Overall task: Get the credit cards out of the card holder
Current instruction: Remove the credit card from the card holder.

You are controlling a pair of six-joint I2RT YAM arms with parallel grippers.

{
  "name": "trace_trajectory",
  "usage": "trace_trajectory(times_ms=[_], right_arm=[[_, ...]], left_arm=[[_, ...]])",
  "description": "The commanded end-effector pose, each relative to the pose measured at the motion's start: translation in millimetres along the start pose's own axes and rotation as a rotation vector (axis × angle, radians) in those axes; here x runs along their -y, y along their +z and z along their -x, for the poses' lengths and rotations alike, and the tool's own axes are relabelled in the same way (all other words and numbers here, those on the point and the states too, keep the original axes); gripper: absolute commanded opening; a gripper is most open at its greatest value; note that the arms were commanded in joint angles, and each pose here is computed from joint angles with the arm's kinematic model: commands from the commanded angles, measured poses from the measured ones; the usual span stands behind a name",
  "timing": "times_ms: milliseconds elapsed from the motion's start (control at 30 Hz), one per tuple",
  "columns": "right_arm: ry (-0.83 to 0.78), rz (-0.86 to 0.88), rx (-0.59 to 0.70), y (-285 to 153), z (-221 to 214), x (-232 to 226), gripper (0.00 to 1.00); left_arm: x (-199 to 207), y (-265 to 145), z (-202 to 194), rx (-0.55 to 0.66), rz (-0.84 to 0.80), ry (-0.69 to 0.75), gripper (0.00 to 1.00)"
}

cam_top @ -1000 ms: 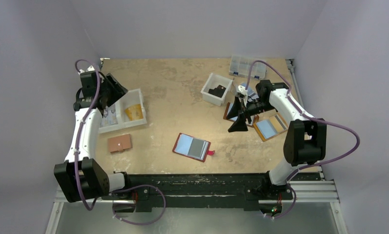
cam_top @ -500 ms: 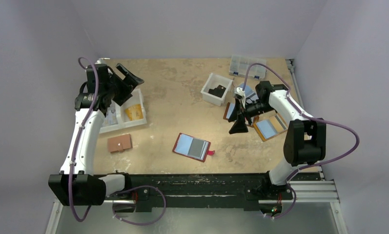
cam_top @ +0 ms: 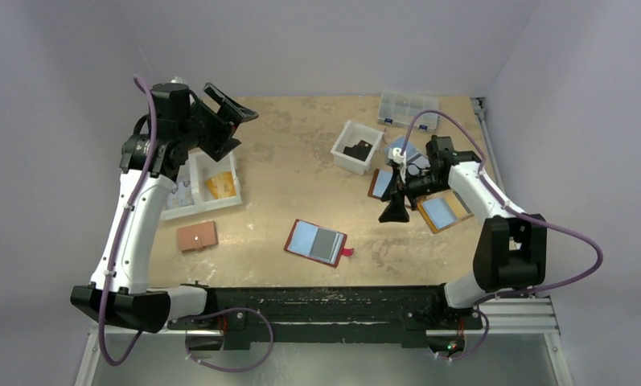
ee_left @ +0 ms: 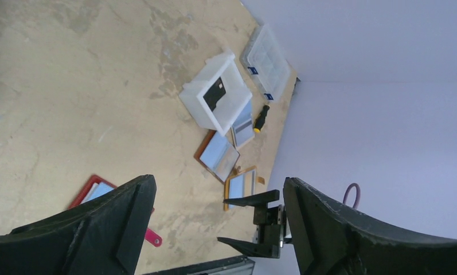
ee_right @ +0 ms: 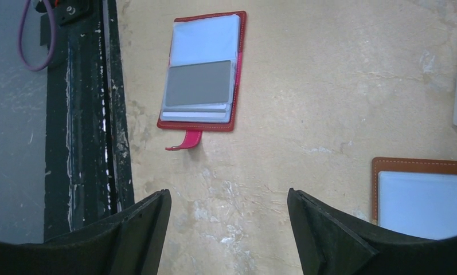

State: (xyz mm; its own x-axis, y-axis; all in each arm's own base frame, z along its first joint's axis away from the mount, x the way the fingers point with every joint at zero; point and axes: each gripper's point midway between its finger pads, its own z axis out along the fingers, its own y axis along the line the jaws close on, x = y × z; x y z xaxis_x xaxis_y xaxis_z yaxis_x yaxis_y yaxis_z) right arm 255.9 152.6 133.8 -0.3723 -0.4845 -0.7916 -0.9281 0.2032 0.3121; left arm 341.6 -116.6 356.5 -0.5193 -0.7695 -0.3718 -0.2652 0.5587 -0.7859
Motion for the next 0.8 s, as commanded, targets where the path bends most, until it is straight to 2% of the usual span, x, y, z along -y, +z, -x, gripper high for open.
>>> trace_trajectory(times_ms=[0,167,600,767], right_arm=[[-0.028,-0.067,0.02,-8,6,6,0.83],[-0.011,-0.077,0.036,-12,7,9,0.83],[-0.01,-0.069,0.05,-11,5,7,0.83],[-0.016,-0.057,0.06,-9,7,8,0.83]], left_arm=[[18,-12,-10,-0.043,-0.028,-0.074,0.88],[41,-24,-13,-0.046,-0.085,-0.061,0.88],[40,-24,-20,-0.066,-0.104,-0.07,0.88],[58,-29,-20,-0.059,-0.163,-0.083,0.89]])
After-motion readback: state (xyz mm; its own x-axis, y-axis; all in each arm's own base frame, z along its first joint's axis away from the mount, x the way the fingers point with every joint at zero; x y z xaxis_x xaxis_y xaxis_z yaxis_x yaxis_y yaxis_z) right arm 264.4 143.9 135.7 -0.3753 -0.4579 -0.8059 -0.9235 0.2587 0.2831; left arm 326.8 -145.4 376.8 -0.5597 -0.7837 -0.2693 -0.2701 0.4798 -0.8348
